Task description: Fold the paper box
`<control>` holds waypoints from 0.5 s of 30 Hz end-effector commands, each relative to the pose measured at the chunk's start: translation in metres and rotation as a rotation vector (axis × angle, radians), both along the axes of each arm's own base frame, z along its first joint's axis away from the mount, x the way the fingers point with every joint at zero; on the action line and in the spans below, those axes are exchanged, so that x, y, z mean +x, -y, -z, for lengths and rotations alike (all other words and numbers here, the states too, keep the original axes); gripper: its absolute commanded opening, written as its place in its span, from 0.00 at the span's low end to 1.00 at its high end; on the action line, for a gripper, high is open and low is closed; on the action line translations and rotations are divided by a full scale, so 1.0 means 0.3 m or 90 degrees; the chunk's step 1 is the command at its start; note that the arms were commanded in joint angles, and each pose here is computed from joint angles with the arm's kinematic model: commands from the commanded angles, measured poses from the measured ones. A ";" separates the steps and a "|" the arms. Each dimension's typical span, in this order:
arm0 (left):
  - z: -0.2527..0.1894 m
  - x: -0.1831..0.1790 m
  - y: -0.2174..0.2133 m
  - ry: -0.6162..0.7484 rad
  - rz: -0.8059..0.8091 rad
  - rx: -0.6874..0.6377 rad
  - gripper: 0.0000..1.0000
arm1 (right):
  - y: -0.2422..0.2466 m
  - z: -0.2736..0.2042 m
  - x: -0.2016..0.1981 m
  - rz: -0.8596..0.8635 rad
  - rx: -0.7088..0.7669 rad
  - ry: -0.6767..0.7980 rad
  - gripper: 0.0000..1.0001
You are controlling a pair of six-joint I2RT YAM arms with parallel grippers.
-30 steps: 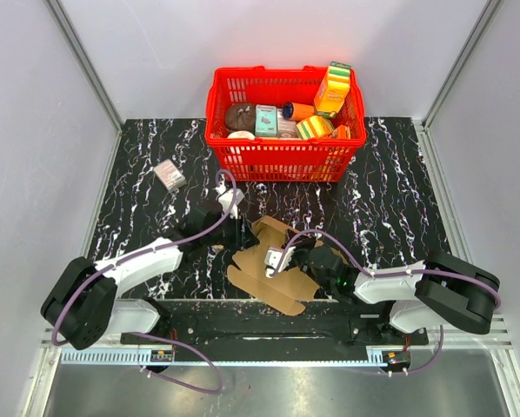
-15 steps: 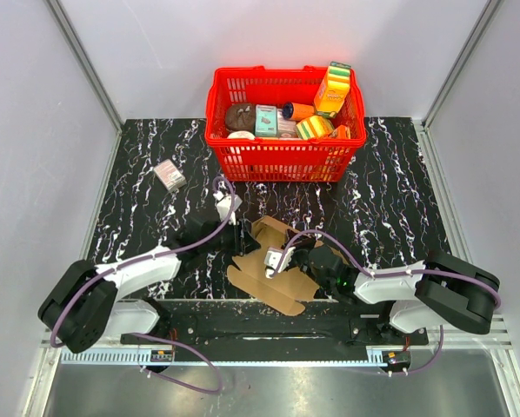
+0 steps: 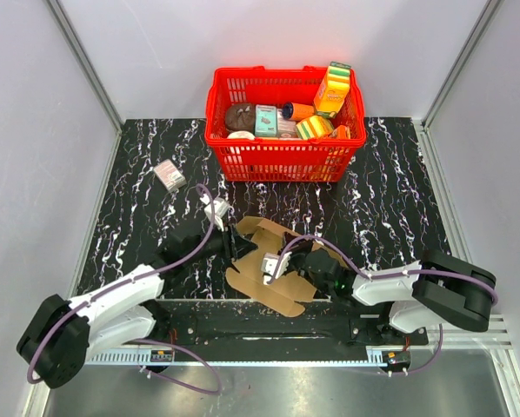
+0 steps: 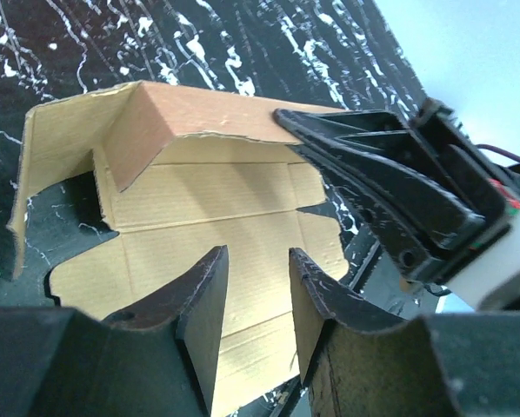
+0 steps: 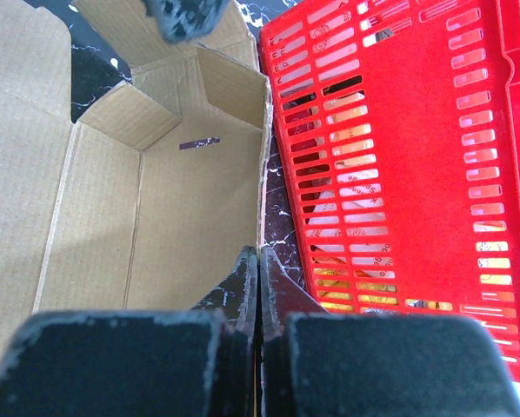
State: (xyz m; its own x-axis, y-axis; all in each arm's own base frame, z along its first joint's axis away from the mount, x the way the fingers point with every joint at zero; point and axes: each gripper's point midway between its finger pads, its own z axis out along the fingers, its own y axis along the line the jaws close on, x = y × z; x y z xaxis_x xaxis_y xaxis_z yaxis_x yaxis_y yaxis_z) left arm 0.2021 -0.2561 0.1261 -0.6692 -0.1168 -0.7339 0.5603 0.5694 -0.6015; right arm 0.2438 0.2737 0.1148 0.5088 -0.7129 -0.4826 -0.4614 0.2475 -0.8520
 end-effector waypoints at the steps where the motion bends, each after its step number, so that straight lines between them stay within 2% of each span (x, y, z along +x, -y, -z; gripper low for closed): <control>1: -0.135 -0.025 0.013 0.088 0.026 -0.080 0.40 | -0.009 -0.042 -0.001 0.009 0.016 0.032 0.00; 5: -0.185 -0.008 -0.028 0.120 -0.022 -0.082 0.42 | -0.010 -0.048 -0.005 0.007 0.019 0.033 0.00; 9: -0.210 0.095 -0.120 0.134 -0.168 -0.039 0.42 | -0.008 -0.052 -0.009 0.007 0.018 0.034 0.00; 15: -0.249 0.220 -0.211 0.139 -0.276 0.020 0.48 | -0.003 -0.057 -0.011 0.008 0.019 0.034 0.00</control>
State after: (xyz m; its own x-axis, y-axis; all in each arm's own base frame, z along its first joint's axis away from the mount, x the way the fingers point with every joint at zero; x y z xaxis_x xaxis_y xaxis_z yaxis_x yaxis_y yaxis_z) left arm 0.2296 -0.2180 0.1740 -0.4934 -0.2798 -0.8236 0.4888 0.6940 -0.5286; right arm 0.2404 0.2752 0.1155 0.5193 -0.7203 -0.4598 -0.4462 0.2303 -0.8648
